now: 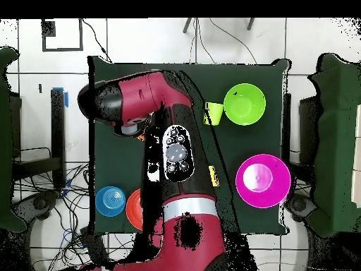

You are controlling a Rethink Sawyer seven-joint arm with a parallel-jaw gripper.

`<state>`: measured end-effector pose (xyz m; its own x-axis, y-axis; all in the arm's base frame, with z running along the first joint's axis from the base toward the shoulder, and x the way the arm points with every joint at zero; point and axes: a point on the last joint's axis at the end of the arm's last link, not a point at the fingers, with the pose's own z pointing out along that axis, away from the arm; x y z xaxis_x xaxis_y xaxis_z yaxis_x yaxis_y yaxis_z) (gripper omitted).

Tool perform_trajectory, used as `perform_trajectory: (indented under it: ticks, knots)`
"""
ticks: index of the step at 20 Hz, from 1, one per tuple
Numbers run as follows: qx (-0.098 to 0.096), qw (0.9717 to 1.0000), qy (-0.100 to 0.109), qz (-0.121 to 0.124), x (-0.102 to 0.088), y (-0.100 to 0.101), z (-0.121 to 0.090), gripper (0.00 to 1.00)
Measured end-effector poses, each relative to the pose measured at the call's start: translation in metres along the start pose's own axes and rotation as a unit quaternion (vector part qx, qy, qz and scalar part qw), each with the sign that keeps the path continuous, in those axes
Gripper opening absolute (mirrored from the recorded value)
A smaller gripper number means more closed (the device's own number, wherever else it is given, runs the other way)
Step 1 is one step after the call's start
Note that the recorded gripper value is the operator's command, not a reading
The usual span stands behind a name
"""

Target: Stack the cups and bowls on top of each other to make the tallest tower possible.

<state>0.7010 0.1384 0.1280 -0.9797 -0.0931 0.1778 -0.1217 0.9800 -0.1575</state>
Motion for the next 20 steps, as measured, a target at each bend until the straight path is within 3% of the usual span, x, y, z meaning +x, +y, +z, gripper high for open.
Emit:
perform_trajectory:
  ticks: [9, 20]
  knots:
    - [-0.003, 1.0000, 0.009, -0.002, 0.001, 0.003, 0.015, 0.00]
    - [-0.003, 0.9999, 0.010, -0.002, 0.001, 0.004, 0.017, 0.00]
